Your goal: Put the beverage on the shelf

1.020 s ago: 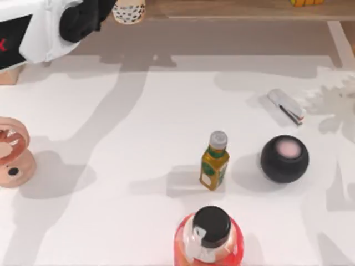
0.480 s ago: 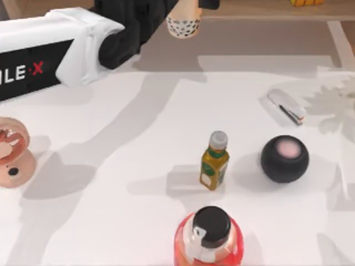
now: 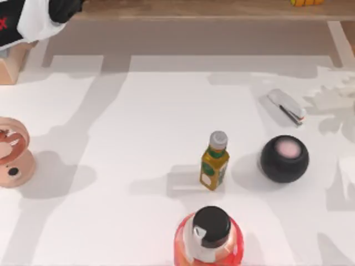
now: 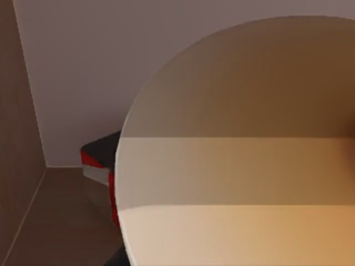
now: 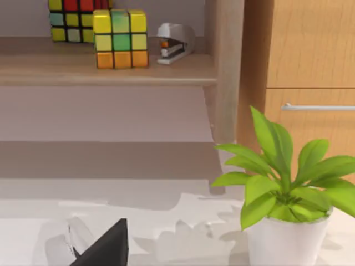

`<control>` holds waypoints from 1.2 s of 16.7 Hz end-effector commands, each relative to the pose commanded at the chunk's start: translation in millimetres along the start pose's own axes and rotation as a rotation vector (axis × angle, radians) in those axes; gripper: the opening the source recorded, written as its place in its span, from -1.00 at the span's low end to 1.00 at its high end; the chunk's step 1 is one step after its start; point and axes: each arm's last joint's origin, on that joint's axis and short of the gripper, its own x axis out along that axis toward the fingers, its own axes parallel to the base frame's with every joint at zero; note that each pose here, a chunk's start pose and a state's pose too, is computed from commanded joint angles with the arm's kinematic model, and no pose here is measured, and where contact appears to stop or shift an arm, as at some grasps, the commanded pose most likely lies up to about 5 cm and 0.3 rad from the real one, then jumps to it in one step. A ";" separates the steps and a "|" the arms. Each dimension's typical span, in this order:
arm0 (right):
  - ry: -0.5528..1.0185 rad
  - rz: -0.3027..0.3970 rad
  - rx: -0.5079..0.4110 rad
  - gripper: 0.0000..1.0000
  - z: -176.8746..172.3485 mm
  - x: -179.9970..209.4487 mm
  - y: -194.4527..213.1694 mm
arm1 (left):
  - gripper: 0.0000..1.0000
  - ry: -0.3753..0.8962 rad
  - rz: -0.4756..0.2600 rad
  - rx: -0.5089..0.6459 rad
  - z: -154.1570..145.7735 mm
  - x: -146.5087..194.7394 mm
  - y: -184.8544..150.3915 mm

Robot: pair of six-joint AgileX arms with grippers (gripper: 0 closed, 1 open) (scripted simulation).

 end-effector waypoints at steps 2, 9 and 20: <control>0.000 0.000 0.000 1.00 0.0 0.0 0.0 | -1.00 0.002 0.004 0.001 -0.7 1.5 1.3; 0.000 0.000 0.000 1.00 0.0 0.0 0.0 | -0.40 0.002 0.004 0.001 -0.7 1.5 1.3; 0.000 0.000 0.000 1.00 0.0 0.0 0.0 | 1.00 0.002 0.004 0.001 -0.7 1.5 1.3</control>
